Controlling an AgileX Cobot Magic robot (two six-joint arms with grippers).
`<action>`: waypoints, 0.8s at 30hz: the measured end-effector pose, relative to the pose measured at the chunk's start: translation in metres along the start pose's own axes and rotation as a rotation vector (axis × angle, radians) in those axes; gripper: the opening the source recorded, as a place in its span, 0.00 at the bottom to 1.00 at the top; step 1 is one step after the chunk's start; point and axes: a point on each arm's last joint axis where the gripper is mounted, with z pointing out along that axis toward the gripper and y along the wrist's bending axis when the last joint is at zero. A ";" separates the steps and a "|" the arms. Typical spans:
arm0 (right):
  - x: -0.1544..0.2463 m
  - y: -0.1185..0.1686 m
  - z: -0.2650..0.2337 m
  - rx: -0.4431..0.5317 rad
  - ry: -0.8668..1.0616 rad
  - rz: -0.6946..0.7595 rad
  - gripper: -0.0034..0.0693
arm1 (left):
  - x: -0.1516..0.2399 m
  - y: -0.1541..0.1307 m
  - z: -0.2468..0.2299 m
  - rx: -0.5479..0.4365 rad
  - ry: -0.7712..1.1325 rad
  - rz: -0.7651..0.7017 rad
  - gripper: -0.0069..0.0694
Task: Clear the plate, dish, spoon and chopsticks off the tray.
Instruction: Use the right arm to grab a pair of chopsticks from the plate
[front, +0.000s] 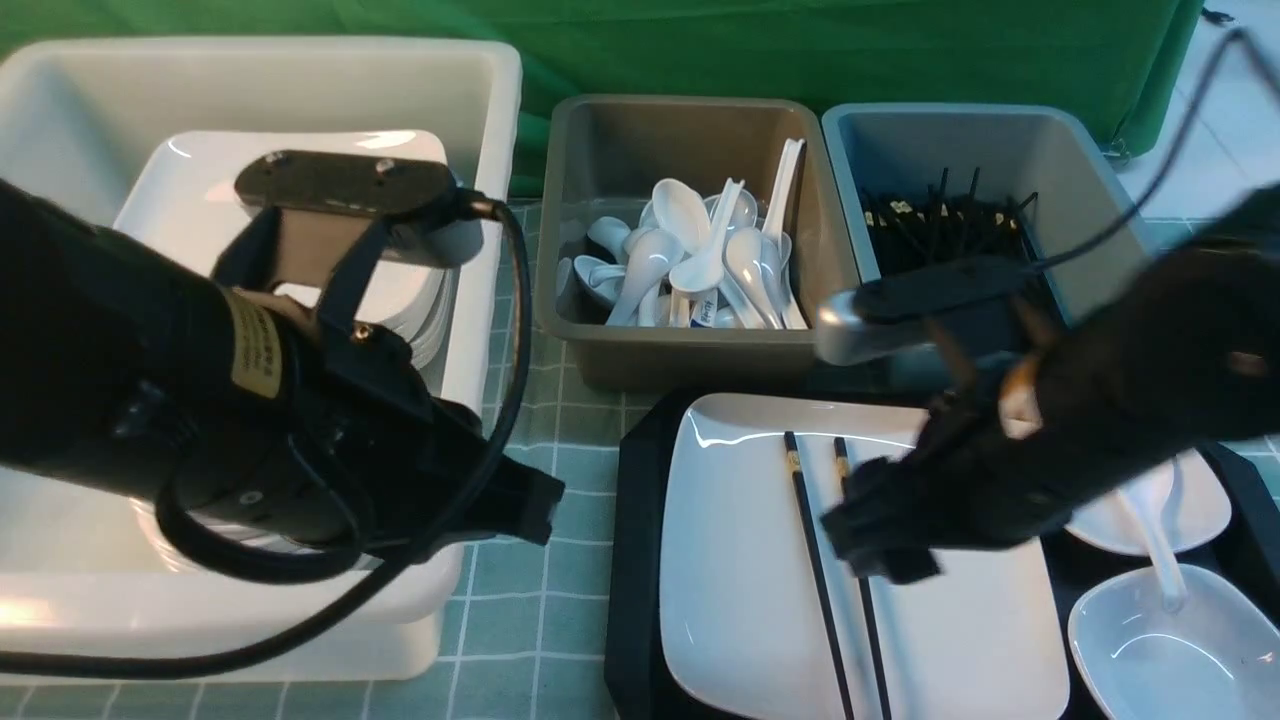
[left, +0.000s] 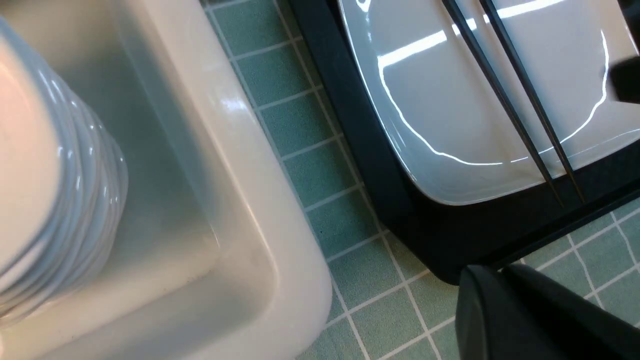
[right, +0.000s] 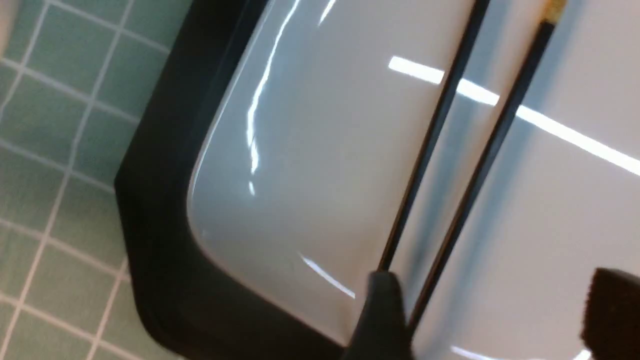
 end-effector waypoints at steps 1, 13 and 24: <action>-0.006 0.001 0.009 0.010 0.014 0.000 0.91 | 0.001 0.000 -0.001 -0.002 0.001 0.001 0.10; -0.024 -0.006 0.095 0.185 0.181 0.055 0.93 | 0.010 0.004 -0.017 -0.022 0.015 0.012 0.10; -0.023 -0.004 0.104 0.169 0.208 0.075 0.22 | 0.011 0.005 -0.020 -0.028 0.003 0.014 0.10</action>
